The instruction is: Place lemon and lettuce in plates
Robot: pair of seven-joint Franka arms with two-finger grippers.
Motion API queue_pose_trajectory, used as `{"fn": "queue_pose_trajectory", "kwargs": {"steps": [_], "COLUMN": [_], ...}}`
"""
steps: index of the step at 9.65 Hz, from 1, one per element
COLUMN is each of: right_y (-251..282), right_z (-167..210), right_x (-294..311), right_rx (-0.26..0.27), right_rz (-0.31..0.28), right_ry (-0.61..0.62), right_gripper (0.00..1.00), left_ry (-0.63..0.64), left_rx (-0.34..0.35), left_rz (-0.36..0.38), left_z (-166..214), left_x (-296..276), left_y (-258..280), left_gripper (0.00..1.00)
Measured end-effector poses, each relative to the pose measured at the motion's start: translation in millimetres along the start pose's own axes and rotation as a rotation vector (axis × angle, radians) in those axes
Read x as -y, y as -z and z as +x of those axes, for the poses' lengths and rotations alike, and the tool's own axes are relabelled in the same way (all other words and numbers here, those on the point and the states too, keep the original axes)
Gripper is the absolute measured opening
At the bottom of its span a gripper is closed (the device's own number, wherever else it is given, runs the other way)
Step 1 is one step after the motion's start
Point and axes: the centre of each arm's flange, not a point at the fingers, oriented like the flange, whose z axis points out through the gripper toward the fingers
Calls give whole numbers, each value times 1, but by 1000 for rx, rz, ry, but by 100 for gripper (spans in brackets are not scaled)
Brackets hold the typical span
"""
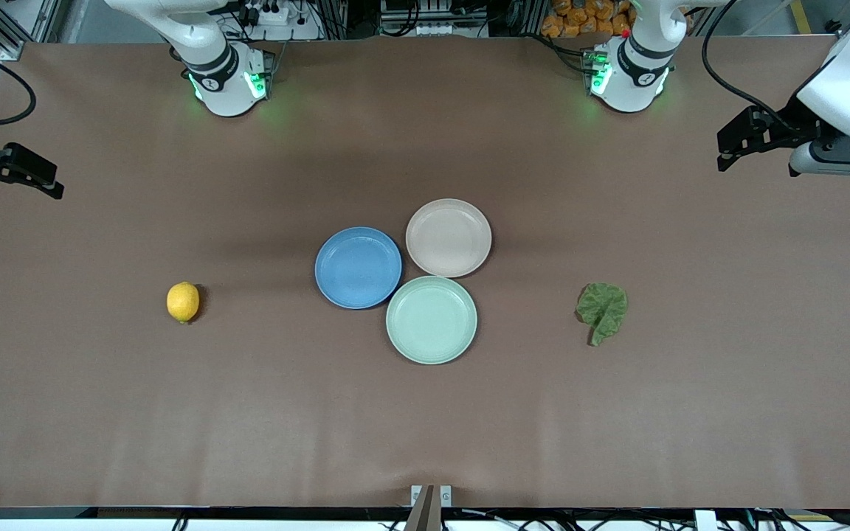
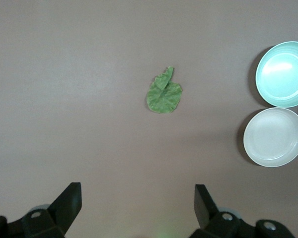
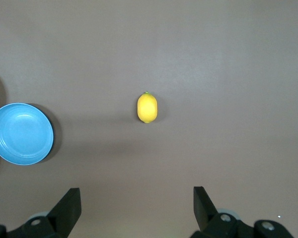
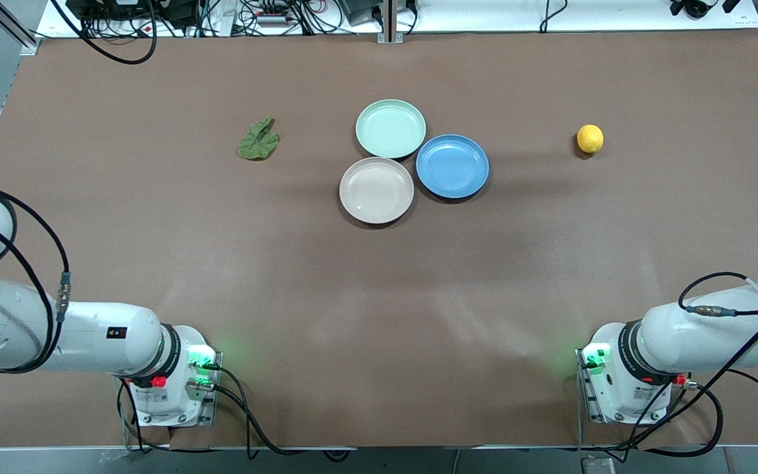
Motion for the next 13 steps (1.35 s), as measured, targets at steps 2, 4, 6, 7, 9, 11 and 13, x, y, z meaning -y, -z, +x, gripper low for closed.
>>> {"fn": "queue_pose_trajectory", "kwargs": {"steps": [2,4,6,7,9,11,13], "right_y": [0,-1,-1,-1,-1,-1,-1], "right_z": [0,0,0,0,0,0,0], "right_x": [0,0,-2,-2,-2,-2,-2], "right_rx": [1,1,1,1,2,1,1], "right_rz": [0,0,0,0,0,0,0], "right_ry": [0,-1,-4,-4,-4,-4,-4], "right_gripper": [100,100,100,100,100,100,100], "left_ry": [-2,-2,-1,0,2,3,3], "left_rx": [0,1,2,3,4,6,9], "left_rz": [0,0,0,0,0,0,0], "left_z": [0,0,0,0,0,1,2], "left_x": [-1,-1,0,0,1,2,2], "left_y": [0,0,0,-1,-1,-2,-3], "left_gripper": [100,100,100,100,100,100,100]}}
